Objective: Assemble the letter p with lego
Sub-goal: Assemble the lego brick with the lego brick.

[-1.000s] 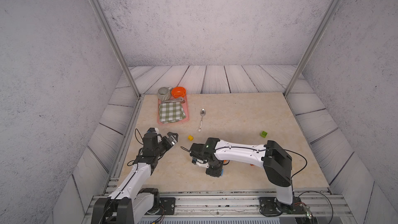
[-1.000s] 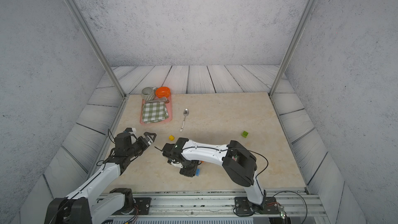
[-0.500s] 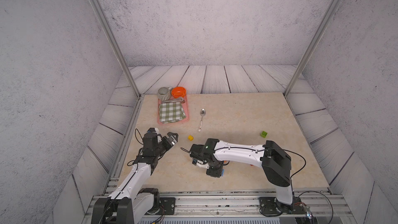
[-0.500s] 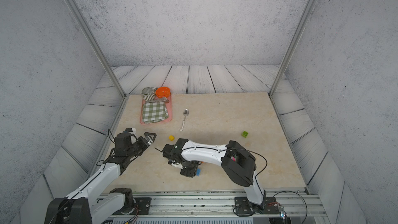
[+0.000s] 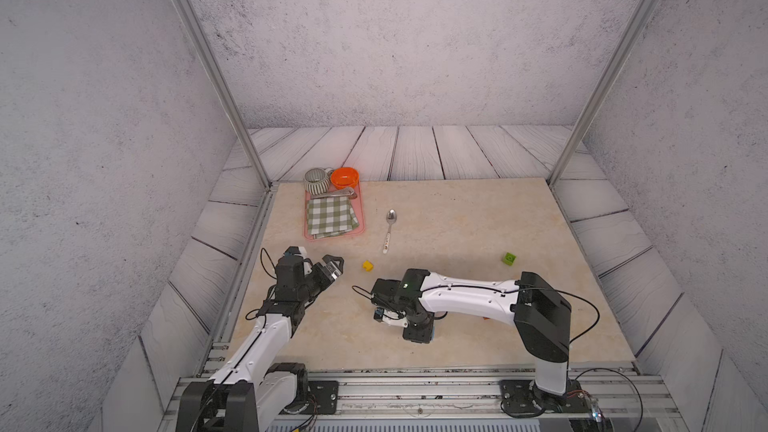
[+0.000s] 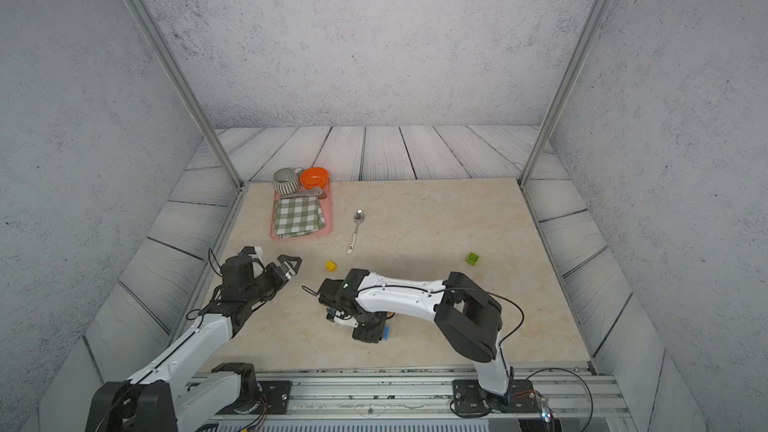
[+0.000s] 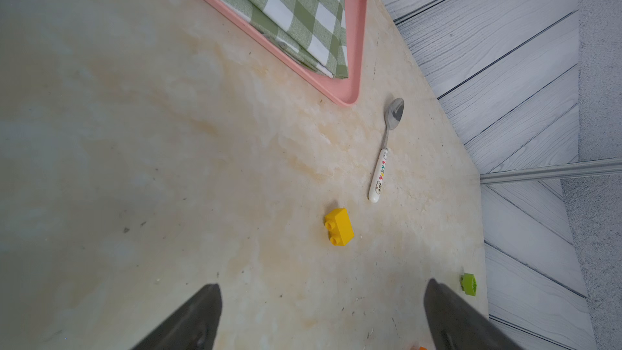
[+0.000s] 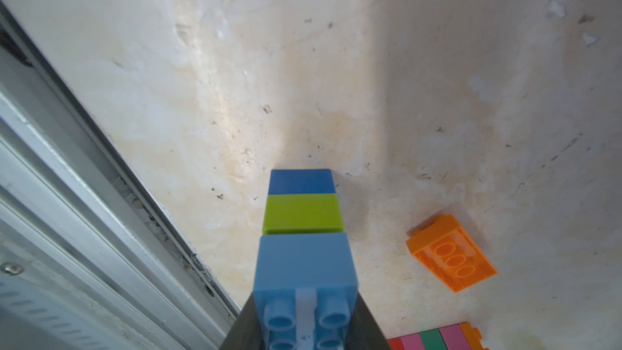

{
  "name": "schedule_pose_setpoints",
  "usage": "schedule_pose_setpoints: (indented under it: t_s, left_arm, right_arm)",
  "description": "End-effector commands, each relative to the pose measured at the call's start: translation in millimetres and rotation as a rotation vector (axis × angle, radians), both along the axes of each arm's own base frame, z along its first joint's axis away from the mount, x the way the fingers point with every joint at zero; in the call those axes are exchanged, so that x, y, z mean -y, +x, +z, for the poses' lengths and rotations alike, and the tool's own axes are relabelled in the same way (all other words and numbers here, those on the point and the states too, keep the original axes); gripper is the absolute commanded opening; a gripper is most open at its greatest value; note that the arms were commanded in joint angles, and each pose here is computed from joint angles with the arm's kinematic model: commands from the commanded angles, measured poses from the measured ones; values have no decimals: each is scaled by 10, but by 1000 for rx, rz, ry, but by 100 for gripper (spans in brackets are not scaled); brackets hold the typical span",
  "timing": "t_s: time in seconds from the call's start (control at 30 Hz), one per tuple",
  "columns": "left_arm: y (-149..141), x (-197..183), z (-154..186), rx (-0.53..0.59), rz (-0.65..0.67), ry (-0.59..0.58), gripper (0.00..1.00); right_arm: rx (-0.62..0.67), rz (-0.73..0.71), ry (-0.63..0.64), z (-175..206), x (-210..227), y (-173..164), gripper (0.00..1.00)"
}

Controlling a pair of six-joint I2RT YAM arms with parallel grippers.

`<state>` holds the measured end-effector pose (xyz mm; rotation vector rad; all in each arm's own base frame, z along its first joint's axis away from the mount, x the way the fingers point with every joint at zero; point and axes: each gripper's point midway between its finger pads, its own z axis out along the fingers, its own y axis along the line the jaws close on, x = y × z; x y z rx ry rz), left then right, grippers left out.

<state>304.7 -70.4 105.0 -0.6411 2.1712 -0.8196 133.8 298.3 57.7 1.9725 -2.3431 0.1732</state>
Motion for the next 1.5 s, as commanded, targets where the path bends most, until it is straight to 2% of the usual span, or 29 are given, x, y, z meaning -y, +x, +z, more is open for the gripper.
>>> schedule_pose_setpoints:
  t_s: [0.0,0.27,0.43,0.57,0.73,0.87,1.03,1.23,1.47]
  left_arm:
    - [0,-31,-9,6,2,15,98]
    - [-1,-36,-13,4,4,18,98]
    - [-1,-36,2,8,4,17,98]
    - [-2,-37,4,9,4,18,98]
    - [-2,-40,9,11,5,19,98]
    - [-4,-41,10,10,5,20,98]
    - [-1,-15,21,12,-15,21,98]
    - [28,82,26,11,-80,21,98]
    - [57,259,-12,-14,-153,77,98]
  right_arm:
    - [-79,32,-185,-382,362,-140,0]
    - [-131,53,-286,-663,471,-222,0]
    - [-157,30,-267,-698,423,-268,0]
    - [-160,28,-310,-765,483,-271,0]
    - [-142,15,-273,-699,406,-241,0]
    - [-90,5,-209,-490,280,-155,20]
    - [45,-24,-75,-66,115,64,52]
    - [138,-67,133,395,-46,199,73]
    - [218,-189,342,679,-44,346,89]
